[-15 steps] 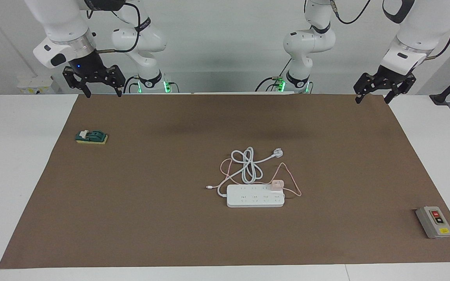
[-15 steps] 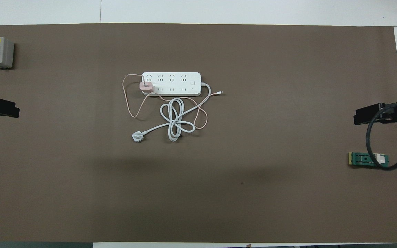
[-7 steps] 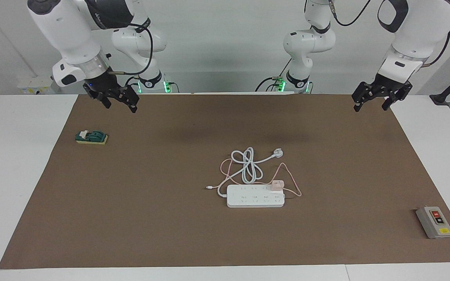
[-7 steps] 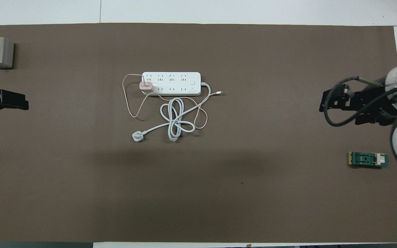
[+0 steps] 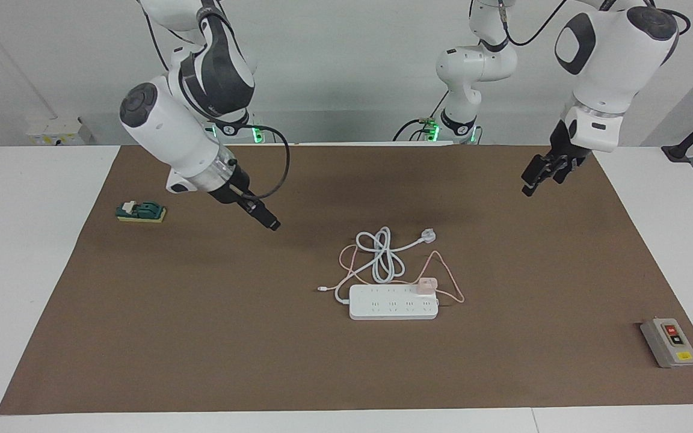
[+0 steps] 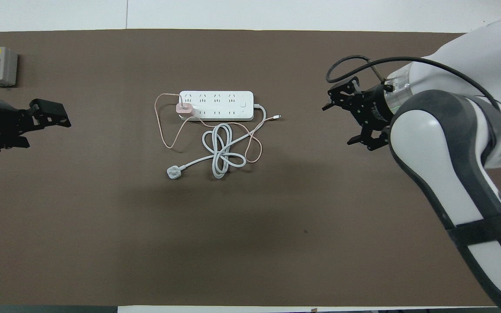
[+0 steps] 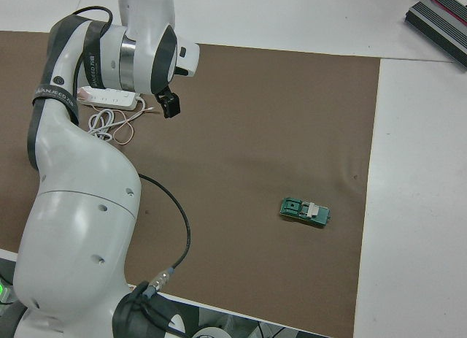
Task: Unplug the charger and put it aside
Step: 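Move the left gripper to the pink charger while the right gripper reaches the strip, then grasp the pink charger with the left gripper while the right gripper grips the strip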
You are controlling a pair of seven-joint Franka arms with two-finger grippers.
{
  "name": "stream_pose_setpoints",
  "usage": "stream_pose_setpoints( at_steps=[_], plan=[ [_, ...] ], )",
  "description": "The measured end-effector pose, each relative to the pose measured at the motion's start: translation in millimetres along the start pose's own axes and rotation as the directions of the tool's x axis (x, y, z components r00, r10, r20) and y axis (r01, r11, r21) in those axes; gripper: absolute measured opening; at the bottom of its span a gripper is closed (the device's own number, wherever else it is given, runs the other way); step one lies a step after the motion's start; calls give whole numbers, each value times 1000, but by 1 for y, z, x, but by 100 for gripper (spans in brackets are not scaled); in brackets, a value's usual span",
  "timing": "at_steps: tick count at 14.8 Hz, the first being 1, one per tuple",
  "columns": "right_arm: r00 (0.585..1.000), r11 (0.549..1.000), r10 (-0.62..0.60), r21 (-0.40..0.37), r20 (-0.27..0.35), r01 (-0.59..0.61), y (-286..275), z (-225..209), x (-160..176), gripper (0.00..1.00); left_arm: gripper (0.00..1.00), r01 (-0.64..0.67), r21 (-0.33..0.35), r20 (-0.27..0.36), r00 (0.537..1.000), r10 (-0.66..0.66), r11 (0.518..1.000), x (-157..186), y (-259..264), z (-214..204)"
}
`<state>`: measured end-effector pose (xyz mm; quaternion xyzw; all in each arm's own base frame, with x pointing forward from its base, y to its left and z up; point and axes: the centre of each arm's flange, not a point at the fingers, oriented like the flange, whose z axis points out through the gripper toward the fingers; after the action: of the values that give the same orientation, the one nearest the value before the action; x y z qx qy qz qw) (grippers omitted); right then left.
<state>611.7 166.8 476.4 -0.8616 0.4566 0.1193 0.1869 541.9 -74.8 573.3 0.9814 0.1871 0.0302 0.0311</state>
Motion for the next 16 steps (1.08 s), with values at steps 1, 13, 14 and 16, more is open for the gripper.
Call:
stream_pose_setpoints(
  at_steps=[1,13,14,16],
  plan=[
    [996,996,81,32,29,-81,-12,17,-4,100,100,26,8,15,1000,-26,1000,-9,8,1],
    [822,868,491,-77,288,-491,-97,166,31,100,100,750,60,56,656,-752,659,10,114,97],
    [813,861,504,-93,292,-500,-101,173,40,100,100,782,76,58,617,-785,619,11,130,113],
    [805,856,514,-114,295,-505,-103,193,52,100,100,819,102,45,564,-825,565,10,167,146]
  ],
)
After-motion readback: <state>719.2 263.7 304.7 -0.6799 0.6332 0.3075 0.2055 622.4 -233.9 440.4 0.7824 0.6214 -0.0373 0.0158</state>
